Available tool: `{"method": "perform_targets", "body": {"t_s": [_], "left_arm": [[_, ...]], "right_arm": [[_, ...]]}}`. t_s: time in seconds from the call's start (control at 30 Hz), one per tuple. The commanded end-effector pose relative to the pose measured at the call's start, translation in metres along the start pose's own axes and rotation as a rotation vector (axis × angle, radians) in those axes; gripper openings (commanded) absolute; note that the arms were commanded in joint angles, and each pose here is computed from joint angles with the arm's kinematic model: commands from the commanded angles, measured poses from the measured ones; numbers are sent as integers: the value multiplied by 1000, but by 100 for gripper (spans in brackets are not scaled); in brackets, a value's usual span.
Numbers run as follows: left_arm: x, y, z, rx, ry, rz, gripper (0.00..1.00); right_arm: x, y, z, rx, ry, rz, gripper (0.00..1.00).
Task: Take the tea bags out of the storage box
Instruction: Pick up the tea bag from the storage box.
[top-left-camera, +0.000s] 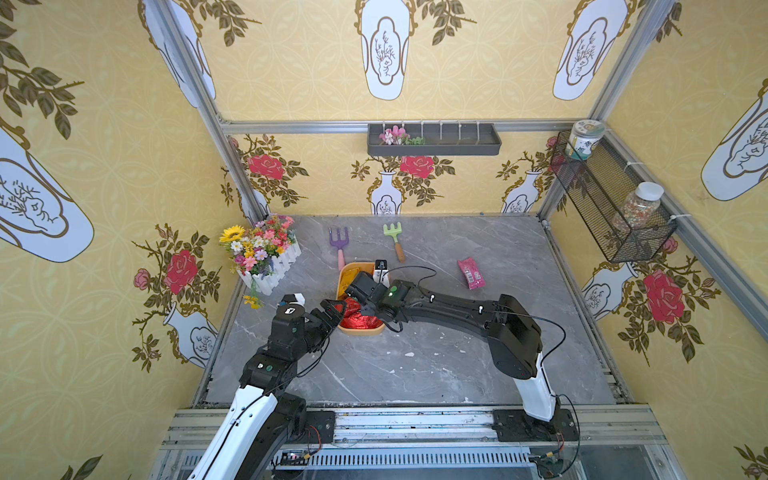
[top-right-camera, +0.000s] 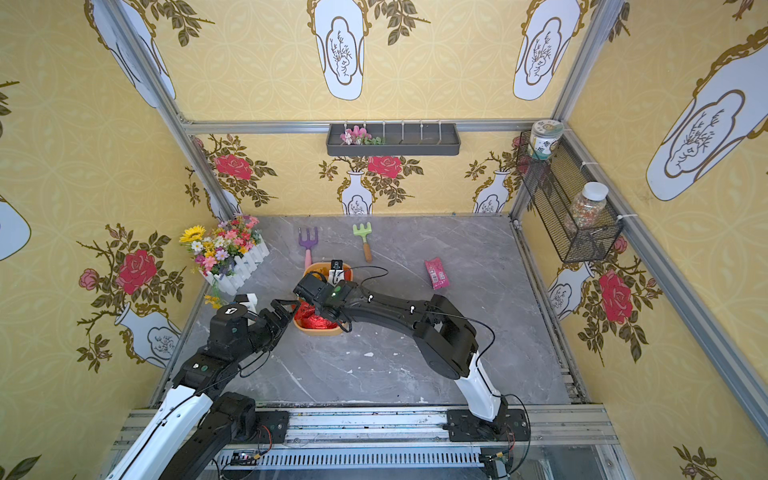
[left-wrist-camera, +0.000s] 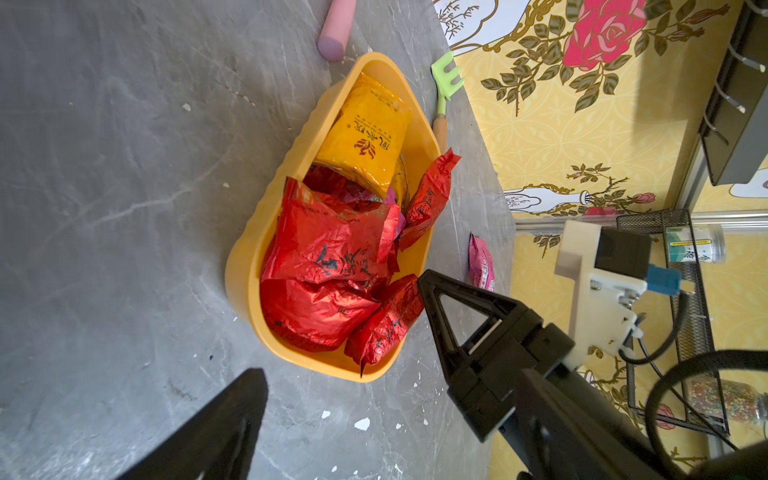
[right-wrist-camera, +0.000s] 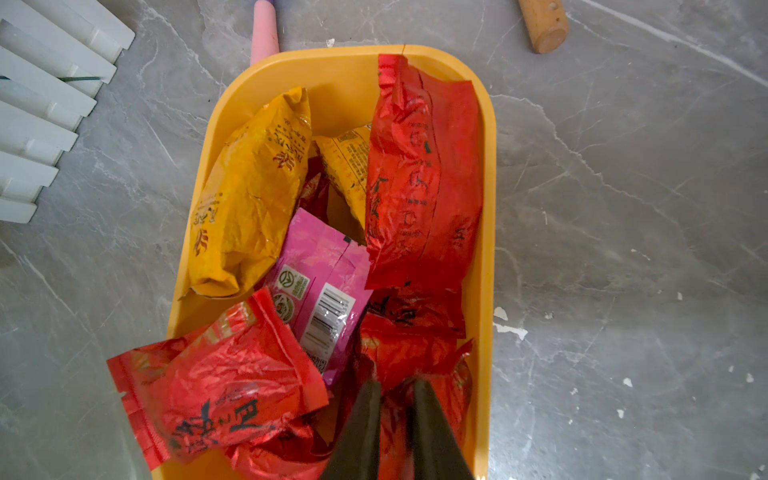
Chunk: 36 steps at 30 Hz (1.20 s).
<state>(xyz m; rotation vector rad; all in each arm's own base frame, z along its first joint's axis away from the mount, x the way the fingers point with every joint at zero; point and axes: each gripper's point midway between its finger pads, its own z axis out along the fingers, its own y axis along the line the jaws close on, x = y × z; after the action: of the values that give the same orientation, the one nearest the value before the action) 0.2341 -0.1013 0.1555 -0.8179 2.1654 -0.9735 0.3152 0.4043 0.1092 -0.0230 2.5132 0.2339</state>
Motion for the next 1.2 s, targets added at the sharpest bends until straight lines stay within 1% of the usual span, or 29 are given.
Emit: {"method": "perform_targets", "body": {"t_s": [0.0,0.13,0.27,0.43,0.67,0.8,0.93,1.03,1.07,1.17], "left_arm": [[0,-1,-2,-3,0,12,98],[-1,-2,-3,-2,-1,12,98],[-2,-4,-4,0,-2,12,98],[-4,-10,-5,6,1,17,99],[-10,-36,-2,32,31,69,97],[-9,-53,5,60,66,81,94],[3,-67,15,80,97,102,93],[17,-74,27,74,130,125,93],[28,-78,30,75,155,146,93],[39,-79,38,62,176,159,93]], "right_arm": [[-4,-5,-7,17,-21,7,11],[-6,-7,-14,12,-29,17,0],[-13,-7,-25,-7,-47,30,0],[-27,-8,-48,-41,-85,36,0],[-50,-19,-83,-59,-158,2,0],[-65,-38,-99,-28,-183,-51,0],[-80,-64,-107,7,-191,-117,0],[-89,-84,-103,5,-165,-169,0],[-93,-97,-99,19,-145,-183,0],[-102,-129,-86,73,-93,-239,0]]}}
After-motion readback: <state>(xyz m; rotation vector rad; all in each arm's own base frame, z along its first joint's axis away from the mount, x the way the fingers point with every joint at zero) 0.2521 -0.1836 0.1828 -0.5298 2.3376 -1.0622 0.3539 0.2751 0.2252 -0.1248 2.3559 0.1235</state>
